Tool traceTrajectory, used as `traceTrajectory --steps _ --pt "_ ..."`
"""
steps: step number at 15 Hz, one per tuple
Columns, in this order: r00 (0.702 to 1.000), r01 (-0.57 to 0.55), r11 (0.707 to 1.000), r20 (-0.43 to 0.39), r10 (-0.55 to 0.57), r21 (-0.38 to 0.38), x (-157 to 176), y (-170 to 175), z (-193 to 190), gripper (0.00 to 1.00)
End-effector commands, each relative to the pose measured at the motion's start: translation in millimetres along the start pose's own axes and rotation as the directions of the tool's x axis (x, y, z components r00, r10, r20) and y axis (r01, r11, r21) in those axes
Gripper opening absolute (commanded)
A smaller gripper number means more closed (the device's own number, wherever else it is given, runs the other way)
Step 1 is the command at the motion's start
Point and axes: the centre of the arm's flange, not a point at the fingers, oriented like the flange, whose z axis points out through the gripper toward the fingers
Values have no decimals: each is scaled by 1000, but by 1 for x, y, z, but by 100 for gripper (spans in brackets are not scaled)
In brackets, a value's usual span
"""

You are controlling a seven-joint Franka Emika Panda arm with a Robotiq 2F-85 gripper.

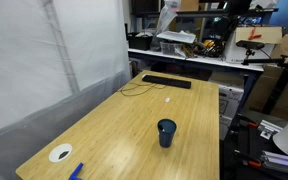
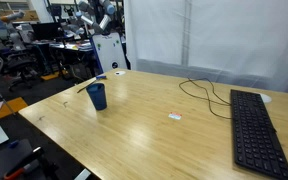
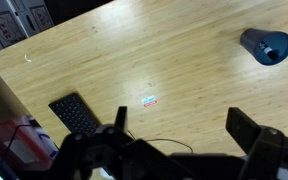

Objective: Remove the marker from the blue cup

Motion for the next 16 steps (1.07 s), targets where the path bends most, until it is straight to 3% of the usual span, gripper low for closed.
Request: traceTrajectory --steps 1,16 --pt "1000 0 1000 -5 0 1 0 0 -2 100" --pt "1000 -1 1000 -13 1 2 1 0 -5 100"
